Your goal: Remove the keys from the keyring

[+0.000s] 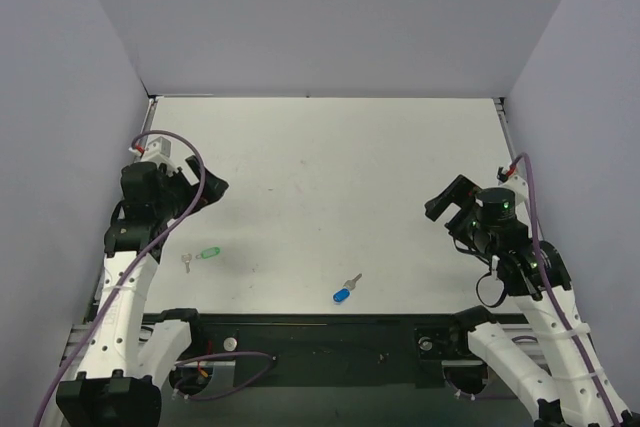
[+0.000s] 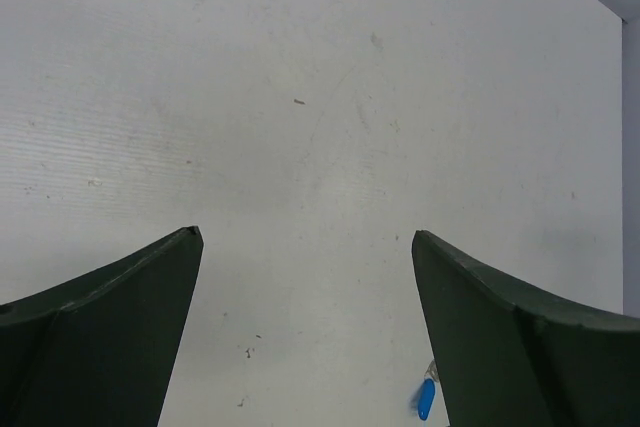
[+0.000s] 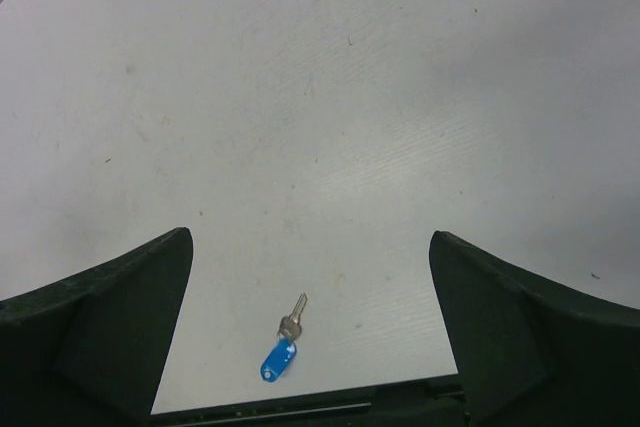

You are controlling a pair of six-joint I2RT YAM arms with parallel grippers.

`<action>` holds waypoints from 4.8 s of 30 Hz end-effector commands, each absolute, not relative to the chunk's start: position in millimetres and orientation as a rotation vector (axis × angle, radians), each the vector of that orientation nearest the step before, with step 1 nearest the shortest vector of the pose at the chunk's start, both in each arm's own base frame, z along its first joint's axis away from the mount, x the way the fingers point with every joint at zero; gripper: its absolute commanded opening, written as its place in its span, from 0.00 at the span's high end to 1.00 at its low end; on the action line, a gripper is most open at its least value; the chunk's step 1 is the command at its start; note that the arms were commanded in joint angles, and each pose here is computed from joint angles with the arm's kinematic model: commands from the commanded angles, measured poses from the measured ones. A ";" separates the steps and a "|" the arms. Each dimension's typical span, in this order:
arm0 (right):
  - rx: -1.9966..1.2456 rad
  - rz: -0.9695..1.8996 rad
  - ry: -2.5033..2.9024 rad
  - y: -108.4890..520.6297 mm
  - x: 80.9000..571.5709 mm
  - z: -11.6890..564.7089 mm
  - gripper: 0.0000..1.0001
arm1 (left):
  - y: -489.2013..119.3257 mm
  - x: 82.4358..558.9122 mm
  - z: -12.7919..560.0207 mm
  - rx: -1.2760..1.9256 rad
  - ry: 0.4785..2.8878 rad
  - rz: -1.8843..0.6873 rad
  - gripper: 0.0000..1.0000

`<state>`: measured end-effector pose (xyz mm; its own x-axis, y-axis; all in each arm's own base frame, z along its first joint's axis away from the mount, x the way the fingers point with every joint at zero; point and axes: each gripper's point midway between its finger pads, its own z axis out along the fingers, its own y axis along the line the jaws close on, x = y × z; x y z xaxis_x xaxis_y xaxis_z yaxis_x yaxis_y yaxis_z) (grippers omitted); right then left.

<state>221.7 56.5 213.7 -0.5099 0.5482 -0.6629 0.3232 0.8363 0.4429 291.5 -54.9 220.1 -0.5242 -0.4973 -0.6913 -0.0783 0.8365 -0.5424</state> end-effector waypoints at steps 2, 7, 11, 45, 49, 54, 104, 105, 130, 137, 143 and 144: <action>0.660 0.367 2.178 61.9 201.4 216.2 0.00 | -51.3 275.2 217.1 -0.469 2.116 -0.542 0.03; 0.693 0.333 2.164 56.9 196.3 216.8 0.00 | -49.2 273.2 203.2 -0.668 2.127 -0.628 0.03; 0.693 0.342 2.135 57.4 193.3 217.2 0.02 | -61.9 263.1 189.9 -0.730 2.154 -0.743 0.03; 0.702 0.605 2.133 83.2 166.6 186.7 0.05 | -251.2 134.0 70.0 -0.550 2.351 -0.939 0.18; 0.709 0.602 2.109 78.7 164.0 191.3 0.05 | -267.9 124.0 66.4 -0.555 2.317 -0.960 0.19; 0.719 0.592 2.105 77.0 164.9 189.4 0.05 | -277.2 118.1 64.9 -0.577 2.293 -0.985 0.23; 0.697 0.556 2.143 80.4 172.3 189.2 0.06 | -346.7 108.1 31.1 -0.472 2.381 -1.034 0.84; 0.693 0.558 2.139 80.5 172.6 190.0 0.06 | -346.5 109.2 32.8 -0.470 2.376 -1.032 0.94; 0.235 1.603 1.734 217.6 161.3 382.4 0.09 | -304.5 96.4 313.1 0.456 1.992 -1.157 1.00; 0.046 1.845 1.549 254.5 130.1 468.8 0.13 | -284.3 64.1 420.5 0.630 1.718 -1.362 1.00; -0.076 2.002 1.432 287.2 107.7 515.0 0.15 | -262.7 48.0 485.2 0.672 1.551 -1.446 1.00; -0.101 2.039 1.390 289.3 99.9 525.5 0.15 | -259.8 46.6 491.3 0.670 1.534 -1.454 1.00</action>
<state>120.1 286.7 462.2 -0.8033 0.4411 -0.4001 -0.4585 -0.0293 0.8882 61.3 -276.5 456.5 -0.5190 -0.1716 -0.8374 0.7999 0.2480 -0.5466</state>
